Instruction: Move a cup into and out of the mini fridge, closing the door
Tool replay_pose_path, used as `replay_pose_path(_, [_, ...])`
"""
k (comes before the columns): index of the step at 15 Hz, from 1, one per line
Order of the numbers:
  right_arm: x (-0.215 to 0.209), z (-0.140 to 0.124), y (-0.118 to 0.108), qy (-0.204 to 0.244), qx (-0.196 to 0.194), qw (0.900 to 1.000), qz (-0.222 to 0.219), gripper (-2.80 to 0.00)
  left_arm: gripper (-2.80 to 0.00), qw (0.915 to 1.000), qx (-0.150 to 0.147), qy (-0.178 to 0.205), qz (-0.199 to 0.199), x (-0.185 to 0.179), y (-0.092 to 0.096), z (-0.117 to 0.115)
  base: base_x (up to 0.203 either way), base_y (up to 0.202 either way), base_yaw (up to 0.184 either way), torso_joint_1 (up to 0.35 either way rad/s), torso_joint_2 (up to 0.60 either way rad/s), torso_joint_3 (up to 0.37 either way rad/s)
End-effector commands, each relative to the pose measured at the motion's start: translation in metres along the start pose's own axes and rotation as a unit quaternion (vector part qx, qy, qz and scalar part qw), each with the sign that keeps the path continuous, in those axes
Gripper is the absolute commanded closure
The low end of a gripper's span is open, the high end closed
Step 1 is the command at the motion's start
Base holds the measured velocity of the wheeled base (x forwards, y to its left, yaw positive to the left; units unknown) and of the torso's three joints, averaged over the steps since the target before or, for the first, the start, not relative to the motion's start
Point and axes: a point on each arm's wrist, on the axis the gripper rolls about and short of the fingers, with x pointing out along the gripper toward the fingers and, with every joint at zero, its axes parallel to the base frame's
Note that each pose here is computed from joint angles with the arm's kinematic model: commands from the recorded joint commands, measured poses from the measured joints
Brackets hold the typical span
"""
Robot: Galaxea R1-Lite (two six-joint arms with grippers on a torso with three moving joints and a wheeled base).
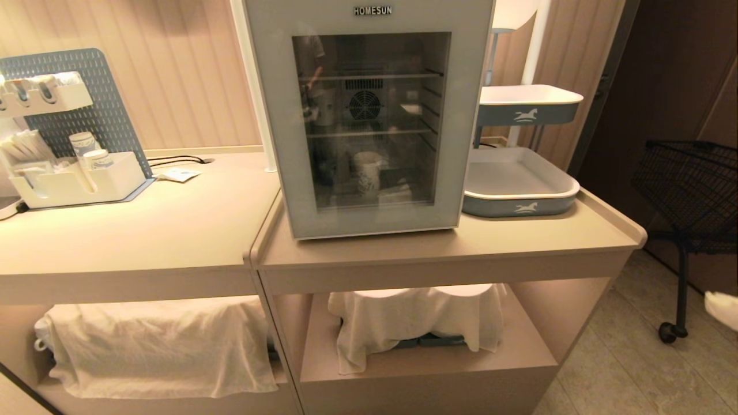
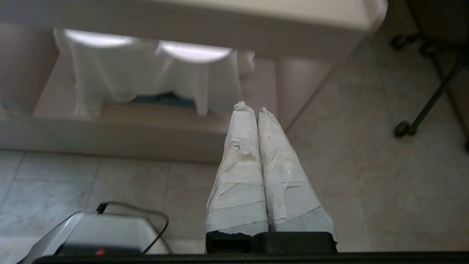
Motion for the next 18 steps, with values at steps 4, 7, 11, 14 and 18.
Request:
replay_pose_path(4, [-0.075, -0.105, 0.016, -0.095, 0.041, 0.994, -0.033, 0.00, 0.00, 1.0000, 0.000, 0.001, 0.000, 0.000, 0.000, 0.000, 0.000, 0.000, 0.000, 0.000, 0.00, 0.000])
replay_pose_path(7, [-0.068, -0.133, 0.022, -0.133, 0.048, 0.988, -0.058, 0.00, 0.00, 1.0000, 0.001, 0.000, 0.000, 0.000, 0.000, 0.000, 0.000, 0.000, 0.000, 0.000, 0.00, 0.000])
replay_pose_path(11, [-0.070, -0.143, 0.026, -0.212, 0.044, 0.976, -0.025, 0.00, 0.00, 1.0000, 0.000, 0.001, 0.000, 0.000, 0.000, 0.000, 0.000, 0.000, 0.000, 0.000, 0.00, 0.000])
replay_pose_path(14, [-0.068, -0.146, 0.026, -0.194, 0.045, 0.980, -0.021, 0.00, 0.00, 1.0000, 0.000, 0.001, 0.001, 0.000, 0.000, 0.000, 0.000, 0.000, 0.000, 0.000, 0.00, 0.000])
replay_pose_path(18, [-0.068, -0.146, 0.026, -0.194, 0.059, 0.979, -0.019, 0.00, 0.00, 1.0000, 0.000, 0.000, 0.000, 0.000, 0.000, 0.000, 0.000, 0.000, 0.000, 0.000, 0.00, 0.000])
